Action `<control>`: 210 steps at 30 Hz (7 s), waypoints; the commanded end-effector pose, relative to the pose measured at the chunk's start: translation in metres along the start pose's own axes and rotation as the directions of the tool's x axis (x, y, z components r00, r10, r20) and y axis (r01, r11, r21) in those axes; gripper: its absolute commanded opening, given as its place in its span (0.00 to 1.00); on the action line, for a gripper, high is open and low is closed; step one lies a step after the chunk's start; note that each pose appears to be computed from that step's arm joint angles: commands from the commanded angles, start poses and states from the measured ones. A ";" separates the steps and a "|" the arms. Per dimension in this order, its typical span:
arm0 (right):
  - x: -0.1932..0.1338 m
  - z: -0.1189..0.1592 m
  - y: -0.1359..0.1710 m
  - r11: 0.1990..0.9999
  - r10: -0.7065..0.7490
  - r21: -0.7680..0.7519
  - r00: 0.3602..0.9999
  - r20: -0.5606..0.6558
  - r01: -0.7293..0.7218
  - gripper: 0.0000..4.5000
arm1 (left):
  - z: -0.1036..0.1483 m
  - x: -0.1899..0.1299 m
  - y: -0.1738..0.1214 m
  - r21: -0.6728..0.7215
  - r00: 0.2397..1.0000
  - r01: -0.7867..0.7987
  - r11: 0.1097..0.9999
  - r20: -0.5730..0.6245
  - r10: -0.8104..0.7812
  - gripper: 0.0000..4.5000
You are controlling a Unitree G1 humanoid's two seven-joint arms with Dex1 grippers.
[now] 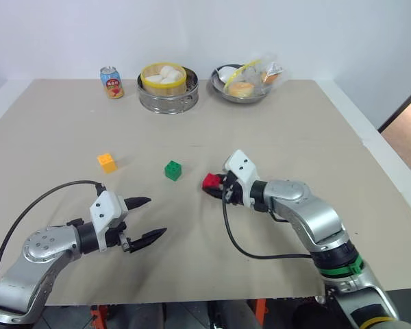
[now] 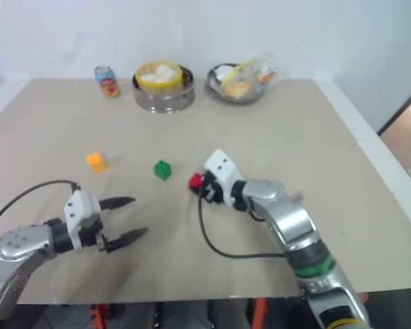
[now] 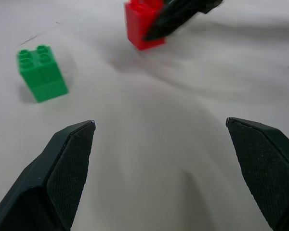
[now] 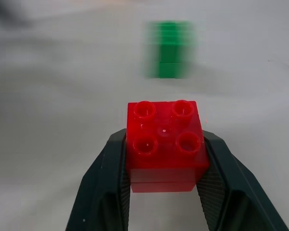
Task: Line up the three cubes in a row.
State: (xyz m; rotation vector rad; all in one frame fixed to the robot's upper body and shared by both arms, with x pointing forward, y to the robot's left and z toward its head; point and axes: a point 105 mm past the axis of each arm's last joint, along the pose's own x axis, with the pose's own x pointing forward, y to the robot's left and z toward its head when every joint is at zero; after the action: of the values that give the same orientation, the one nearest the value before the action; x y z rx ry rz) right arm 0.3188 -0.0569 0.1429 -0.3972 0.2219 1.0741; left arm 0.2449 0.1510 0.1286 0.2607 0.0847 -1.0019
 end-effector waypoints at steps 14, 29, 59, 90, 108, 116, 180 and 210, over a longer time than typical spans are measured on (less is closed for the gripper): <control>0.003 0.007 0.028 0.888 0.414 -0.193 0.908 -0.063 -0.418 0.28 | 0.015 -0.009 -0.016 0.023 0.999 0.030 0.999 0.043 -0.031 1.00; 0.013 -0.006 0.014 0.903 0.378 -0.181 0.920 -0.101 -0.390 0.28 | 0.013 -0.010 -0.012 0.049 1.000 0.007 0.999 0.012 -0.007 1.00; -0.008 0.000 0.025 0.895 0.410 -0.165 0.910 -0.066 -0.415 0.99 | 0.011 -0.010 -0.008 0.071 1.000 -0.001 0.997 -0.007 0.002 1.00; -0.040 0.078 0.025 0.952 0.302 -0.151 0.899 0.318 -0.266 0.99 | 0.024 0.077 0.074 -0.019 0.937 -0.332 0.943 0.111 0.332 1.00; -0.039 0.078 0.019 0.961 0.260 -0.179 0.914 0.310 -0.212 0.99 | 0.014 0.106 0.093 -0.079 0.867 -0.492 0.867 0.049 0.497 1.00; -0.037 0.076 0.017 0.960 0.253 -0.196 0.921 0.296 -0.200 0.99 | 0.000 0.110 0.095 -0.116 0.874 -0.483 0.868 -0.001 0.486 1.00; -0.057 0.039 0.029 0.928 0.313 -0.244 0.945 0.100 -0.281 1.00 | -0.013 0.055 0.042 0.173 0.907 0.422 0.890 -0.096 -0.411 0.30; -0.054 0.034 0.034 0.928 0.317 -0.235 0.945 0.087 -0.290 1.00 | -0.012 0.074 0.039 0.188 0.900 0.435 0.880 -0.085 -0.427 0.30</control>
State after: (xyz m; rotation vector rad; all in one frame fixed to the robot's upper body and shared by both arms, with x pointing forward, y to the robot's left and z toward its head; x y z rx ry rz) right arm 0.2663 -0.0726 0.1789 -0.4761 0.0955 1.4297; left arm 0.3161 0.1134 0.1040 0.4227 0.0973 -1.4540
